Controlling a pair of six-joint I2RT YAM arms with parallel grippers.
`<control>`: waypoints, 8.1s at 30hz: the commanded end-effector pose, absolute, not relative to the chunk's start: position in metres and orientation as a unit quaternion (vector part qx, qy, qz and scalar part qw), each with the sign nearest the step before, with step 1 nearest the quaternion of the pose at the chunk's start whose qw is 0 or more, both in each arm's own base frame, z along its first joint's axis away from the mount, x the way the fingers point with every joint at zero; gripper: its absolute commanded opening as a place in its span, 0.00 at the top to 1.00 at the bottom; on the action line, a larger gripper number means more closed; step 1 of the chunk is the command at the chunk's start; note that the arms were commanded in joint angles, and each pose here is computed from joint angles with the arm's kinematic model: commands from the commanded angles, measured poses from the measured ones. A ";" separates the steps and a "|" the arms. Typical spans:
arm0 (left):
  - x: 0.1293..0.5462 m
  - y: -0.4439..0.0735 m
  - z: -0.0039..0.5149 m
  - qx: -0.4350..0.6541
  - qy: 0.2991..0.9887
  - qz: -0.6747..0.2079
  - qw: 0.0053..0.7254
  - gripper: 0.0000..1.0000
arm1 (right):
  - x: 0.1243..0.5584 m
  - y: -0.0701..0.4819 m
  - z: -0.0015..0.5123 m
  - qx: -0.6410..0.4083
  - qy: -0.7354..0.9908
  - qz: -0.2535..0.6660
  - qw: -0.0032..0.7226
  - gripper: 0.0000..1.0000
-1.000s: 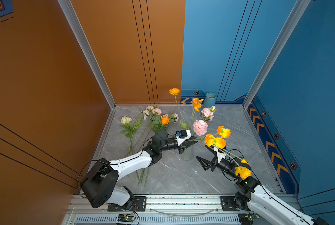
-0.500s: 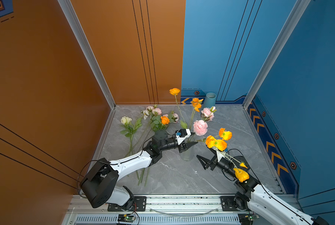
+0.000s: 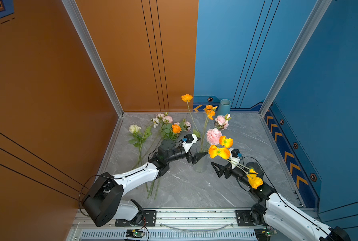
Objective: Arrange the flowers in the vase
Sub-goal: 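Withdraw the left gripper from the vase back to the flower pile, then lower the left gripper and grasp the yellow rose stem, then lift the yellow rose upright with the left gripper, then carry the yellow rose over the glass vase and lower its stem in, then open the left gripper to release the yellow rose and draw back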
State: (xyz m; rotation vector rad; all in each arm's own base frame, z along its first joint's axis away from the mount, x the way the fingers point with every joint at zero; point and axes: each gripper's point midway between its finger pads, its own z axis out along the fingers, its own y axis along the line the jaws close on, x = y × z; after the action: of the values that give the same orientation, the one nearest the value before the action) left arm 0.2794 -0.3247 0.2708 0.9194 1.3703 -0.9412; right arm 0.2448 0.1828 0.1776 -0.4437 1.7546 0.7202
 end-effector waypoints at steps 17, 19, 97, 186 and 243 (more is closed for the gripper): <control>0.259 -0.286 0.262 0.378 0.644 -0.390 0.538 0.02 | 0.219 0.181 0.178 -0.185 0.741 0.362 0.534 0.00; 0.261 -0.274 0.250 0.376 0.670 -0.351 0.536 0.02 | 0.202 0.183 0.185 -0.204 0.723 0.378 0.540 0.00; 0.332 -0.093 0.164 0.086 0.947 -0.045 0.305 1.00 | 0.162 0.213 0.161 -0.300 0.697 0.389 0.523 0.00; 0.294 -0.236 0.408 0.007 0.576 -0.337 0.745 1.00 | 0.174 0.189 0.186 -0.253 0.666 0.412 0.568 0.00; 0.271 -0.253 0.294 0.114 0.653 -0.306 0.683 0.01 | 0.177 0.189 0.184 -0.251 0.672 0.408 0.564 0.00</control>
State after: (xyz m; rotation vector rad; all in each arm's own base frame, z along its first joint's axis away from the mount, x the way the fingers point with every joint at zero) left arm 0.2737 -0.2601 0.3033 0.2233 1.4196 -0.7309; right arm 0.1762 0.1892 0.1757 -0.5953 1.6122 0.9513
